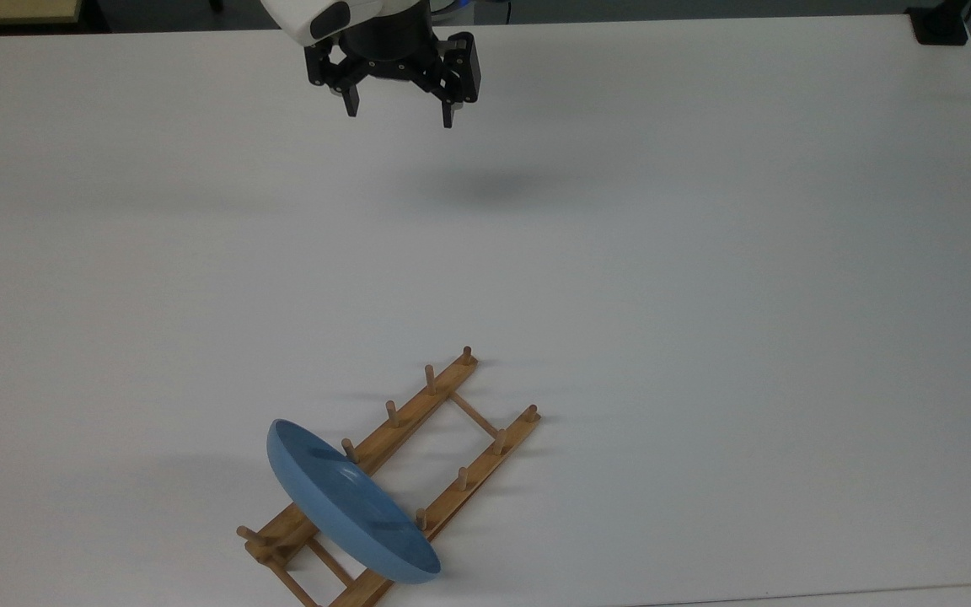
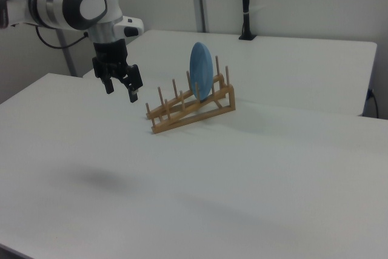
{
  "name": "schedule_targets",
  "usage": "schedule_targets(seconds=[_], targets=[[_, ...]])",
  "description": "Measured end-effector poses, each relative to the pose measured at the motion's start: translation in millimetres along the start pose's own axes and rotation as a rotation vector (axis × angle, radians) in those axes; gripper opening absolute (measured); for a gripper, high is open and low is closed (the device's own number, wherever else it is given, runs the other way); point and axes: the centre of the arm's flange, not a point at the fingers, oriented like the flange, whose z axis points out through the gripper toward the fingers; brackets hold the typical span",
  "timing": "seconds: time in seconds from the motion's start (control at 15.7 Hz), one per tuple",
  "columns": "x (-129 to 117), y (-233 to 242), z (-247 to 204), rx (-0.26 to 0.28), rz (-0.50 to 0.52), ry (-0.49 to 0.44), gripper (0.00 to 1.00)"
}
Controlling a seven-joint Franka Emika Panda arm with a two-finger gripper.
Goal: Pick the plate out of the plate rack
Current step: 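Move the open gripper toward the blue plate in the wooden rack, then lower the gripper onto the plate rim and close on it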
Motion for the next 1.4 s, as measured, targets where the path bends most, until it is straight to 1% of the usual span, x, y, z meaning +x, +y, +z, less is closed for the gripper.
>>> schedule_targets(seconds=[0.13,0.19,0.25,0.38,0.51,0.7,0.89,1.08,1.21,1.34,1.4], targets=[[0.2,1.0,-0.4,0.000,-0.020,0.001,1.00],[2.5,3.0,-2.4,0.002,-0.029,0.019,1.00],[7.3,4.0,-5.9,0.008,-0.029,0.061,1.00],[22.5,7.4,-15.4,0.023,-0.020,0.191,0.98],[35.8,16.6,-23.6,0.018,-0.017,0.304,0.97],[50.9,23.9,-34.6,-0.016,-0.035,0.454,0.97],[63.9,21.5,-37.8,-0.046,-0.065,0.575,0.97],[81.1,16.4,-30.2,-0.083,-0.108,0.682,0.97],[95.5,13.9,-24.6,-0.137,-0.153,0.730,0.96],[111.3,12.7,-19.7,-0.196,-0.195,0.760,0.90],[118.7,11.7,-17.1,-0.220,-0.212,0.768,0.90]])
